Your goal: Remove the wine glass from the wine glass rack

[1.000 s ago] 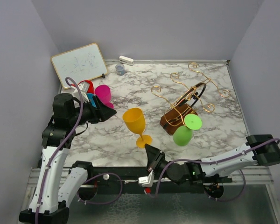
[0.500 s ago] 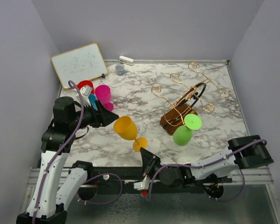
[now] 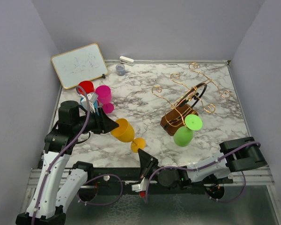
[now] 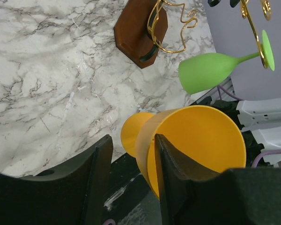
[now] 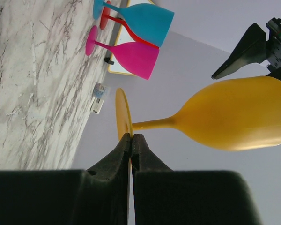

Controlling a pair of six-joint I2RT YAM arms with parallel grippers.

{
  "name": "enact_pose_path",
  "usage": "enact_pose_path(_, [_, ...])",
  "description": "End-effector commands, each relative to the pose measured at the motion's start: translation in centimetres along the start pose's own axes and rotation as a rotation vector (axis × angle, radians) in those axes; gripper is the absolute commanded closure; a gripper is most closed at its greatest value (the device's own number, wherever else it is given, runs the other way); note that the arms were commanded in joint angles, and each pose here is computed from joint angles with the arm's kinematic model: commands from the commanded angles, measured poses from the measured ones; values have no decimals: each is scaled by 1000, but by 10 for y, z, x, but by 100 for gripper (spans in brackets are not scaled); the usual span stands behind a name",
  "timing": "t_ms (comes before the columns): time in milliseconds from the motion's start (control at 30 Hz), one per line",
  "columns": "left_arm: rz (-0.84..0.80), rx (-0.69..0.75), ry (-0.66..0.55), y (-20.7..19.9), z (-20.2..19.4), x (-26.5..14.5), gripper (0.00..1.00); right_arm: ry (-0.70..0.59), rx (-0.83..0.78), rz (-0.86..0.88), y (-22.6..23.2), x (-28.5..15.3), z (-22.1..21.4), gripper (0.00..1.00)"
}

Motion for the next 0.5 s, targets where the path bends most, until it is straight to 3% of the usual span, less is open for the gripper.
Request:
enact_pose_path(0, [-2,31,55,6,-10,2,65,35,41,-50,-16,1,-2,99])
enact_pose_path(133, [42,44,38,13,-7,2,100,36,49,-37,-14,3,-1,98])
enact_pose_path(200, [91,50,8,18,-1,2,100,38,56,-20,-11,4,0,89])
enact_pose_path(300, [186,69,-71,27,15,-1,100,29,81,40,0,5,4,64])
enact_pose_path(367, [270,81,-150,33,30,-7,100,14,101,99,10,5,8,58])
enact_pose_path(467, [381,102,-266,40,53,-17,100,-2,142,171,24,3,12,56])
Point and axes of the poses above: each gripper's point midway between its finger pads, its own x axis out along the fingers, its own y axis along the line the jaws close on, z = x × y, the point moved 3 cm from there along -x, back along the fingers, and after that the axes turned 9 degrees about -x, right-handed, at the moved point
